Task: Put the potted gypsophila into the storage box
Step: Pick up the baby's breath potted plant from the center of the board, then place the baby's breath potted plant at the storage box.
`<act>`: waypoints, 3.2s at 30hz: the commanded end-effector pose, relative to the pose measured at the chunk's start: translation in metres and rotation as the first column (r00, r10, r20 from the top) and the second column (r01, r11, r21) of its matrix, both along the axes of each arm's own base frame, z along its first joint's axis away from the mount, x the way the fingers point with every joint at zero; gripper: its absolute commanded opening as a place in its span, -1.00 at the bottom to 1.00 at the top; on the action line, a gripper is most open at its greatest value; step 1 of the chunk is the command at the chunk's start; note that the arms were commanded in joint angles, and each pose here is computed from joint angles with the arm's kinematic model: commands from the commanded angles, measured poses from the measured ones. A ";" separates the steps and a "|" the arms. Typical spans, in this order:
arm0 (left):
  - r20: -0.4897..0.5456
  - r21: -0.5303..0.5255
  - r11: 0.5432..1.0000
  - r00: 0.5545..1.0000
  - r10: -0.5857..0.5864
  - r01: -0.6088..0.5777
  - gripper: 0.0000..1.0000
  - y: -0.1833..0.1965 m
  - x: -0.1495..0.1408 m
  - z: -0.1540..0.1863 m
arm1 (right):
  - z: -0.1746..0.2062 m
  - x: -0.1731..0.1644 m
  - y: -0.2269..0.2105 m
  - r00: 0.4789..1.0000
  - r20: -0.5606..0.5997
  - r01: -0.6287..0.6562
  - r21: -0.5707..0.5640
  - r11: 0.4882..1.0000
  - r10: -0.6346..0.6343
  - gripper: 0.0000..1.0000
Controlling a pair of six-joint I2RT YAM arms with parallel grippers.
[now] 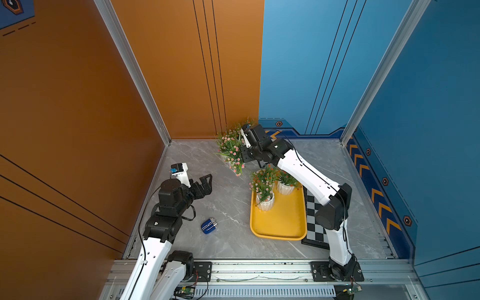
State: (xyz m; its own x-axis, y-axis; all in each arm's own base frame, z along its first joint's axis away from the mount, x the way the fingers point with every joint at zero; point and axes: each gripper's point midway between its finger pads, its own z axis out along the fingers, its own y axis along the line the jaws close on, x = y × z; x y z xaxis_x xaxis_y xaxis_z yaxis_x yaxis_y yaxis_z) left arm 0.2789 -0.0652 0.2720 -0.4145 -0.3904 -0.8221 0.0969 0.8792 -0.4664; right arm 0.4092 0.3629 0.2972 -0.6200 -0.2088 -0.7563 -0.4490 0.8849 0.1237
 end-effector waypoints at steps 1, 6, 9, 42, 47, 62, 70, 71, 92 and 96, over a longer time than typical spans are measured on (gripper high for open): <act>-0.010 -0.025 0.997 0.998 -0.068 0.068 0.96 -0.016 -0.010 0.000 | 0.031 -0.010 -0.019 0.995 0.093 0.042 0.001 0.999 -0.042 -1.00; 0.003 -0.011 0.992 0.993 -0.122 0.122 0.96 -0.033 -0.019 0.005 | 0.044 -0.042 -0.055 0.988 0.120 0.094 -0.015 0.995 -0.092 -1.00; 0.008 0.012 0.989 0.989 -0.150 0.150 0.96 -0.045 -0.022 0.006 | 0.051 -0.062 -0.080 0.984 0.129 0.124 -0.001 0.992 -0.123 -1.00; -0.003 0.213 0.921 0.943 -0.333 0.326 0.96 -0.150 -0.007 0.010 | -0.123 -0.131 -0.213 0.892 -0.216 0.418 0.056 0.907 -0.398 -1.00; 0.002 0.224 0.926 0.950 -0.313 0.304 0.96 -0.144 -0.006 0.009 | -0.141 -0.116 -0.211 0.878 -0.243 0.436 0.053 0.898 -0.412 -1.00; -0.004 0.216 0.934 0.957 -0.291 0.285 0.96 -0.140 0.004 0.009 | -0.184 -0.099 -0.221 0.836 -0.274 0.484 -0.042 0.874 -0.476 -1.00; -0.014 0.207 0.931 0.952 -0.305 0.302 0.97 -0.149 0.009 0.010 | -0.195 -0.092 -0.229 0.817 -0.304 0.504 -0.037 0.863 -0.491 -0.88; -0.012 0.204 0.931 0.952 -0.307 0.302 0.97 -0.149 0.009 0.012 | -0.195 -0.092 -0.229 0.817 -0.306 0.503 -0.036 0.863 -0.489 -0.80; -0.018 0.205 0.927 0.948 -0.317 0.314 0.96 -0.164 0.021 0.028 | -0.116 -0.105 -0.242 0.861 -0.154 0.503 0.126 0.855 -0.484 0.28; -0.033 0.203 0.928 0.950 -0.311 0.311 0.96 -0.169 0.021 0.026 | -0.101 -0.110 -0.244 0.873 -0.114 0.487 0.172 0.856 -0.474 0.49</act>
State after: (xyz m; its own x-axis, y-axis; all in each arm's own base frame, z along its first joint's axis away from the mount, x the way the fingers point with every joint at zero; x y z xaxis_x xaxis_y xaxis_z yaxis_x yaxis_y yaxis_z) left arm 0.3004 -0.2307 0.2883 -0.4914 -0.0555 -0.8692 0.3776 0.8857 -0.2700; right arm 0.3027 0.1247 0.1886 -0.6842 0.2738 -0.6760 0.0465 0.9413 0.3343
